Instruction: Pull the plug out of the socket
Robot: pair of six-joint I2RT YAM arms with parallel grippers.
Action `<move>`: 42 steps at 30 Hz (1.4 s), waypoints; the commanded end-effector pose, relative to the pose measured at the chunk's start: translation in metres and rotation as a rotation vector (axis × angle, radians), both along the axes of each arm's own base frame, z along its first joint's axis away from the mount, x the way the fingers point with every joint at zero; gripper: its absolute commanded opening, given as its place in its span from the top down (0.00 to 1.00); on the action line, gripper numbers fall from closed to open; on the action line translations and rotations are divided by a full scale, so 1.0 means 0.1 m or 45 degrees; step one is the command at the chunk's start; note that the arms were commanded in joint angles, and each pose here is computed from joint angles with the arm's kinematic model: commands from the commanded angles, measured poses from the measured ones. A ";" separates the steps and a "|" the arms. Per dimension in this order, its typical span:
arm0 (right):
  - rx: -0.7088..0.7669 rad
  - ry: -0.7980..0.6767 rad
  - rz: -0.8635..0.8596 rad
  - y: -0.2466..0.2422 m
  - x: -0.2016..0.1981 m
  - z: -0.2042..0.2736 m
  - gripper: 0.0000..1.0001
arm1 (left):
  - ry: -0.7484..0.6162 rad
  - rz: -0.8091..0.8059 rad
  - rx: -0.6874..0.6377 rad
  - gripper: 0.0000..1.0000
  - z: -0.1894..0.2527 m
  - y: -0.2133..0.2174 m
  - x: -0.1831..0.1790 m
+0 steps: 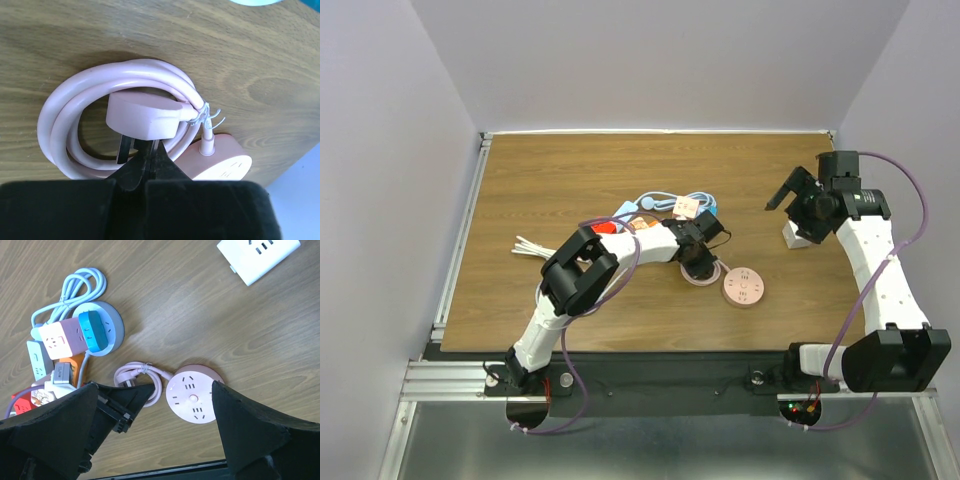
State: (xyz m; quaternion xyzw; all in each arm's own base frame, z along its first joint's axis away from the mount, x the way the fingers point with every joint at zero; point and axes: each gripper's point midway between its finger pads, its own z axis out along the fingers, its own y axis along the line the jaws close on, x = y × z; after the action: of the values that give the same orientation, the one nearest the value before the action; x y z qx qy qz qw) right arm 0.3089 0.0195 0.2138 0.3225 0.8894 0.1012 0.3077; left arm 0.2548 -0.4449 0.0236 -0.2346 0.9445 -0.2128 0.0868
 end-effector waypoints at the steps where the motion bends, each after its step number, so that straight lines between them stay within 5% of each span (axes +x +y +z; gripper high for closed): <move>1: -0.017 -0.062 -0.009 0.00 0.04 0.20 0.00 | 0.039 -0.122 0.219 1.00 -0.53 0.35 -0.21; 12: -0.031 -0.060 -0.011 -0.02 0.07 0.20 0.00 | -0.358 -0.566 0.169 1.00 0.25 -0.05 -0.08; 19: -0.031 -0.048 0.010 0.00 0.07 0.16 0.00 | -0.470 -0.749 0.275 0.55 0.24 0.06 -0.08; 42: -0.030 -0.025 0.026 0.01 0.04 0.08 0.00 | -0.792 -1.101 0.030 0.36 0.89 -0.24 -0.02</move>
State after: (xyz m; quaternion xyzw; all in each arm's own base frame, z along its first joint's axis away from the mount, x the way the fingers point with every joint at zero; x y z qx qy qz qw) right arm 0.3104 0.0191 0.2139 0.3197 0.8914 0.0956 0.3067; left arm 0.2450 -0.4558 0.0575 0.2232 0.9222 -0.2210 0.2257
